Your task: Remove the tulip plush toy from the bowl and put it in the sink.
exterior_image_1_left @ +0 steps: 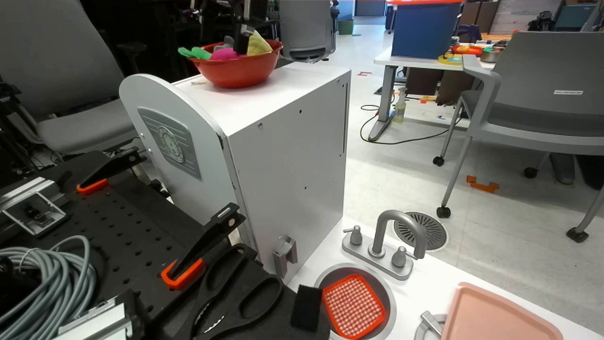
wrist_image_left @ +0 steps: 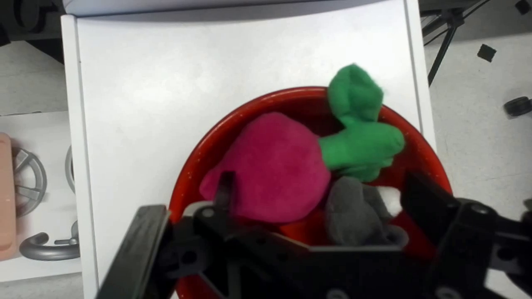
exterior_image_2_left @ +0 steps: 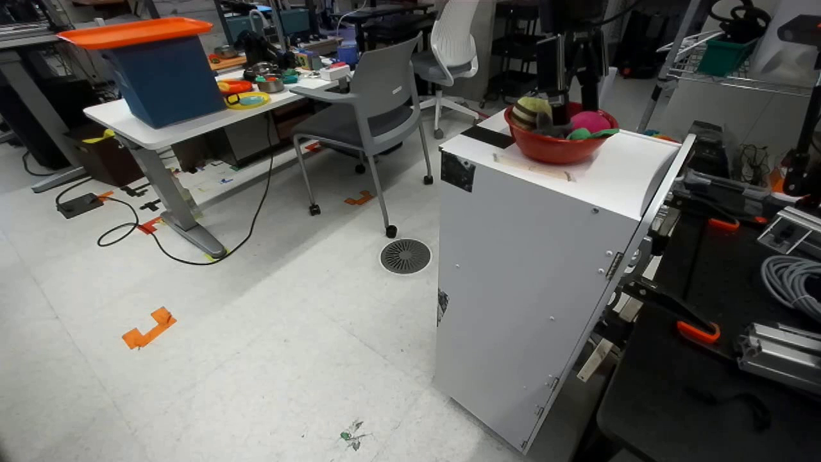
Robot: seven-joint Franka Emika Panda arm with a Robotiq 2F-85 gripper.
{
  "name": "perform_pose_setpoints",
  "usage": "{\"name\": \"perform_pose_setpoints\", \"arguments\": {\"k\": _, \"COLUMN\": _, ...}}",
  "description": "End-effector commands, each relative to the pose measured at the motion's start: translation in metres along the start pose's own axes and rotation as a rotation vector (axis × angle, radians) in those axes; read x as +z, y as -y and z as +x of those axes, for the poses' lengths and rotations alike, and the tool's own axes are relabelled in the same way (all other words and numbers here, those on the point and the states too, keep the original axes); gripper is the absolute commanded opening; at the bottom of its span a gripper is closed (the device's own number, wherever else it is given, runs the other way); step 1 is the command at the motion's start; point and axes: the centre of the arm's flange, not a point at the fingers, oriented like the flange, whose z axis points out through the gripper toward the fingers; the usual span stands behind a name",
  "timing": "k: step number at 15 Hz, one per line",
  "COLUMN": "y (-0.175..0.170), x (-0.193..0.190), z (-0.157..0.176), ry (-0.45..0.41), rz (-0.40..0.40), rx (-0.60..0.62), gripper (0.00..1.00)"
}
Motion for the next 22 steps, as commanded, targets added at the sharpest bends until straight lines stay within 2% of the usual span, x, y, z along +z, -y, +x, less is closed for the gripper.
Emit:
{"name": "perform_pose_setpoints", "arguments": {"k": 1, "y": -0.002, "x": -0.007, "z": -0.003, "ry": 0.002, "rz": -0.011, "rx": 0.024, "gripper": 0.75}}
{"name": "perform_pose_setpoints", "arguments": {"k": 2, "y": -0.003, "x": -0.008, "z": -0.004, "ry": -0.002, "rz": -0.010, "rx": 0.032, "gripper": 0.74}}
{"name": "perform_pose_setpoints", "arguments": {"k": 3, "y": -0.004, "x": -0.008, "z": -0.005, "ry": -0.005, "rz": -0.008, "rx": 0.040, "gripper": 0.67}}
{"name": "perform_pose_setpoints", "arguments": {"k": 6, "y": -0.008, "x": -0.012, "z": -0.008, "ry": -0.015, "rz": -0.007, "rx": 0.064, "gripper": 0.42}}
{"name": "perform_pose_setpoints", "arguments": {"k": 12, "y": -0.010, "x": -0.017, "z": -0.008, "ry": -0.025, "rz": -0.006, "rx": 0.089, "gripper": 0.00}}
{"name": "perform_pose_setpoints", "arguments": {"k": 19, "y": -0.009, "x": -0.020, "z": -0.012, "ry": -0.032, "rz": -0.016, "rx": 0.103, "gripper": 0.00}}
{"name": "perform_pose_setpoints", "arguments": {"k": 20, "y": -0.008, "x": -0.021, "z": -0.012, "ry": -0.032, "rz": -0.020, "rx": 0.098, "gripper": 0.26}}
{"name": "perform_pose_setpoints", "arguments": {"k": 21, "y": -0.007, "x": -0.022, "z": -0.013, "ry": -0.034, "rz": -0.027, "rx": 0.094, "gripper": 0.27}}
{"name": "perform_pose_setpoints", "arguments": {"k": 22, "y": -0.006, "x": -0.023, "z": -0.014, "ry": -0.035, "rz": -0.034, "rx": 0.089, "gripper": 0.34}}
